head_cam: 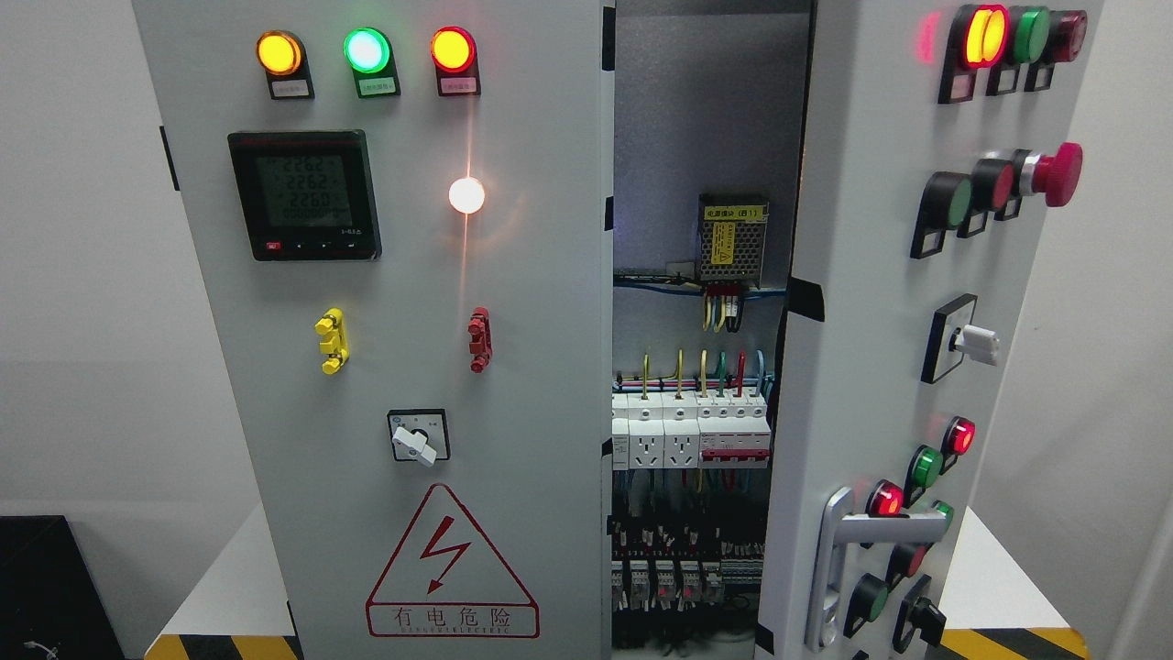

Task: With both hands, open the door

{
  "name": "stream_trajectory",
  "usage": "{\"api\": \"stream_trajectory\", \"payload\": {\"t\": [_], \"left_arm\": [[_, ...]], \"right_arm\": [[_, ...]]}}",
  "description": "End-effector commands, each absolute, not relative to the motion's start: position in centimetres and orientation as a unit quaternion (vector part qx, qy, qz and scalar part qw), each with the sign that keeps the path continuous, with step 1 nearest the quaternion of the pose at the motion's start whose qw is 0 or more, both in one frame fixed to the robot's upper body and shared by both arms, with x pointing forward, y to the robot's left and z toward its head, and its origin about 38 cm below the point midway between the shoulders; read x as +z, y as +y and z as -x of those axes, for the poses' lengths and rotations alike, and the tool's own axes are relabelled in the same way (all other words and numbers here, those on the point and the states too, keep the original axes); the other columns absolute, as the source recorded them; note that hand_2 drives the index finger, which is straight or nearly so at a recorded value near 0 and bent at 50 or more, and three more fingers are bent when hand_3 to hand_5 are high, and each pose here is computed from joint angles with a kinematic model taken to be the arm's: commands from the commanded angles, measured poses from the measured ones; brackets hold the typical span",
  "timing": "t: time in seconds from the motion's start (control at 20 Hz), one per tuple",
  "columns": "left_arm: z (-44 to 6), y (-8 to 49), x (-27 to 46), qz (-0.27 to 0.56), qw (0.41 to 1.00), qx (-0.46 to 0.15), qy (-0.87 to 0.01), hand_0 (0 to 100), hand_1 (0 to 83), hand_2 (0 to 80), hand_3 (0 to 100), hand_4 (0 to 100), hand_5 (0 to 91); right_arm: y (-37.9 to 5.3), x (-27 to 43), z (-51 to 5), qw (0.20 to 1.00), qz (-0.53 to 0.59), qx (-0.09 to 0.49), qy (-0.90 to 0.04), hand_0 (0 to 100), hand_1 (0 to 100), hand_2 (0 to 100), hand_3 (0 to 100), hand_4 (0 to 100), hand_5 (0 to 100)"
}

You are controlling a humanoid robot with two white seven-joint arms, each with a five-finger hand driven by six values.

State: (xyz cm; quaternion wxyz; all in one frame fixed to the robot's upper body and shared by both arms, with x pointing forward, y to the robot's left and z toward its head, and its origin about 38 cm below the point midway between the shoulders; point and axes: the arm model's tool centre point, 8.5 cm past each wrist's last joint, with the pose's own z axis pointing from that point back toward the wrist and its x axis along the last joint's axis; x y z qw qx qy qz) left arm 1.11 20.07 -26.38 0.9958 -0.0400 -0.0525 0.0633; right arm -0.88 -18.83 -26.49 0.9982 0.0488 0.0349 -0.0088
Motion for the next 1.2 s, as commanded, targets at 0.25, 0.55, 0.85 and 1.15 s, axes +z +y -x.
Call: {"api": "stream_trajectory", "payload": {"t": [0.25, 0.55, 0.85, 1.15], "left_arm": [[-1.5, 19.9, -26.4, 0.044, 0.995, 0.064, -0.062, 0, 0.0, 0.0, 0, 0, 0.0], [-1.1, 19.9, -26.4, 0.048, 0.994, 0.067, -0.072, 0, 0.0, 0.0, 0, 0, 0.0], [-3.9, 20.9, -25.7, 0.062, 0.984, 0.062, -0.155, 0, 0.0, 0.0, 0, 0, 0.0], [-8.0, 21.0, -24.3, 0.076, 0.97, 0.051, -0.226, 0, 0.0, 0.0, 0, 0, 0.0]], "right_arm": [[-18.8, -26.5, 0.9, 0.998, -0.051, -0.008, 0.035, 19, 0, 0, 0, 0, 0], [-18.8, -26.5, 0.9, 0.998, -0.051, -0.009, 0.035, 19, 0, 0, 0, 0, 0], [-18.8, -26.5, 0.9, 0.998, -0.051, -0.008, 0.035, 19, 0, 0, 0, 0, 0], [-18.8, -26.5, 0.9, 0.998, -0.051, -0.009, 0.035, 19, 0, 0, 0, 0, 0]]}}
